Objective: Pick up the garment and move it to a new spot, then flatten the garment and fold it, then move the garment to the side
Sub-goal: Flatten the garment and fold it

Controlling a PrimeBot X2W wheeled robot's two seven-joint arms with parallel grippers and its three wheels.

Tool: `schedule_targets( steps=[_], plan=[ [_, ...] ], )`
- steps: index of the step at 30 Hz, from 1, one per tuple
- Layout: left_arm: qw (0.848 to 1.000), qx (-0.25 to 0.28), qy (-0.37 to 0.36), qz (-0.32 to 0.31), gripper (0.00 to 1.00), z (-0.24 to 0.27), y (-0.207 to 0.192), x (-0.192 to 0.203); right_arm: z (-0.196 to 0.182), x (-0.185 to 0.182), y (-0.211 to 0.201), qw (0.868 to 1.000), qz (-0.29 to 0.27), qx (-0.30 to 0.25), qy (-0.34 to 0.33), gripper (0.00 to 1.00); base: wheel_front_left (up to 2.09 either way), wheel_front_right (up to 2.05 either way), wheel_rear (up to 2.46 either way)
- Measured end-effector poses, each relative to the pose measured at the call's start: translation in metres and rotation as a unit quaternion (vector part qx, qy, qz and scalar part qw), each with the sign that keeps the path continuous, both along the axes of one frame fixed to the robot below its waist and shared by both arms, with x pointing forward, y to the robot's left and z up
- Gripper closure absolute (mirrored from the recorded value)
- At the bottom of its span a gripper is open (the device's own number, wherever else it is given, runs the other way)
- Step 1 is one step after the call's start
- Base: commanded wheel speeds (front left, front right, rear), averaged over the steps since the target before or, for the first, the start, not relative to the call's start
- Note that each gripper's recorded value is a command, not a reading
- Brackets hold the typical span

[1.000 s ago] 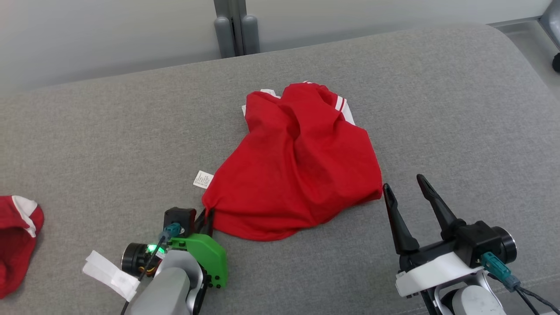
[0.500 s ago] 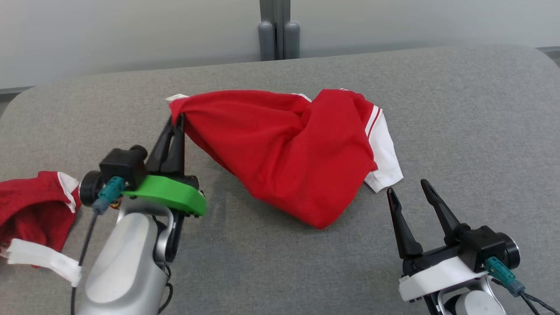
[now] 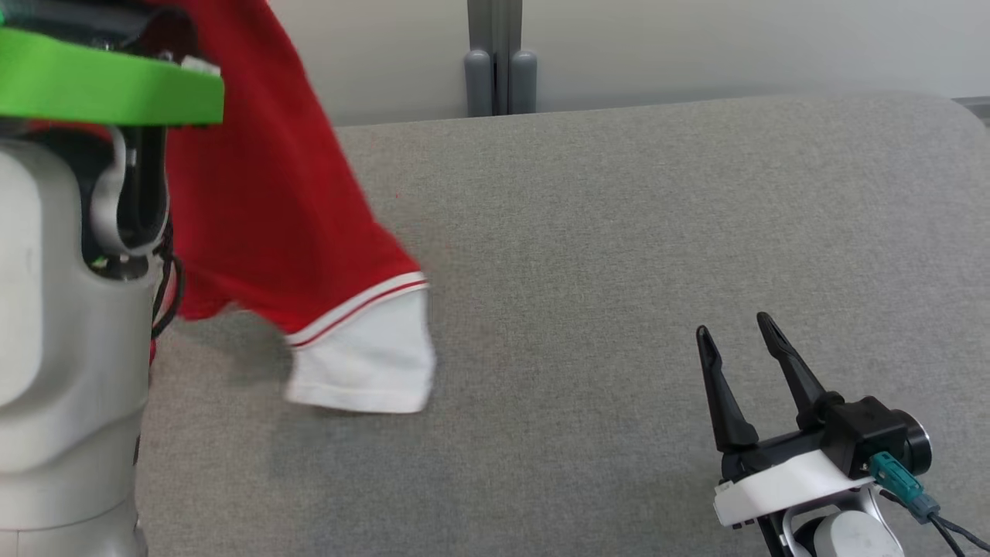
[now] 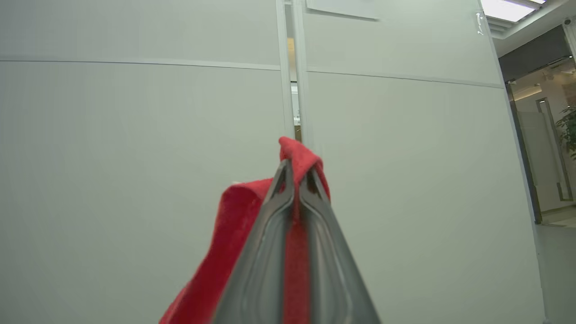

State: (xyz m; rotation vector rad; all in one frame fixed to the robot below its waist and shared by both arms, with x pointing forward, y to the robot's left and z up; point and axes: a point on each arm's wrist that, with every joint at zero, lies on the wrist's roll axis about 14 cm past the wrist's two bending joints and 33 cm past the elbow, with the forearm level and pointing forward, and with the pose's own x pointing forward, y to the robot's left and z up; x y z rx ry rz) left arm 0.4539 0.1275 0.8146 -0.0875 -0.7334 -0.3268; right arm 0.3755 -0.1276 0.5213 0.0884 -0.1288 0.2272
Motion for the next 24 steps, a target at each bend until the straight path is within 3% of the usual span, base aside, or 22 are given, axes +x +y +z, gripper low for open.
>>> schedule_targets(
  steps=[4,8,13,17,22,23,24],
  plan=[
    [0.998,0.018,-0.042,-0.054,1.0,0.036,-0.044,-0.011,0.0,-0.002,-0.005,1.0,-0.008,0.0,0.0,0.0,0.0,0.0,0.0],
    [0.993,0.027,-0.014,-0.117,1.0,0.022,-0.097,-0.005,-0.001,-0.006,-0.008,1.0,-0.014,0.003,0.002,0.0,0.0,0.0,0.0],
    [0.982,0.029,0.085,-0.166,1.0,-0.043,-0.146,0.025,0.002,-0.006,-0.014,1.0,-0.025,0.007,0.0,0.0,0.0,0.0,0.0],
    [0.964,0.038,0.18,-0.192,1.0,-0.116,-0.176,0.046,0.003,-0.005,-0.026,0.999,-0.045,0.006,-0.002,0.0,0.0,0.0,0.0],
    [0.939,0.022,0.238,-0.248,1.0,-0.168,-0.215,0.048,-0.004,-0.009,-0.043,0.997,-0.072,0.003,0.011,0.0,0.0,0.0,0.0],
    [0.931,0.02,0.247,-0.269,0.7,-0.177,-0.227,0.042,-0.006,-0.01,-0.047,0.997,-0.077,0.002,0.016,0.0,0.0,0.0,0.0],
    [0.922,0.032,0.254,-0.29,0.0,-0.186,-0.242,0.034,-0.009,-0.011,-0.05,0.996,-0.082,0.002,0.02,0.0,0.0,0.0,0.0]
  ],
)
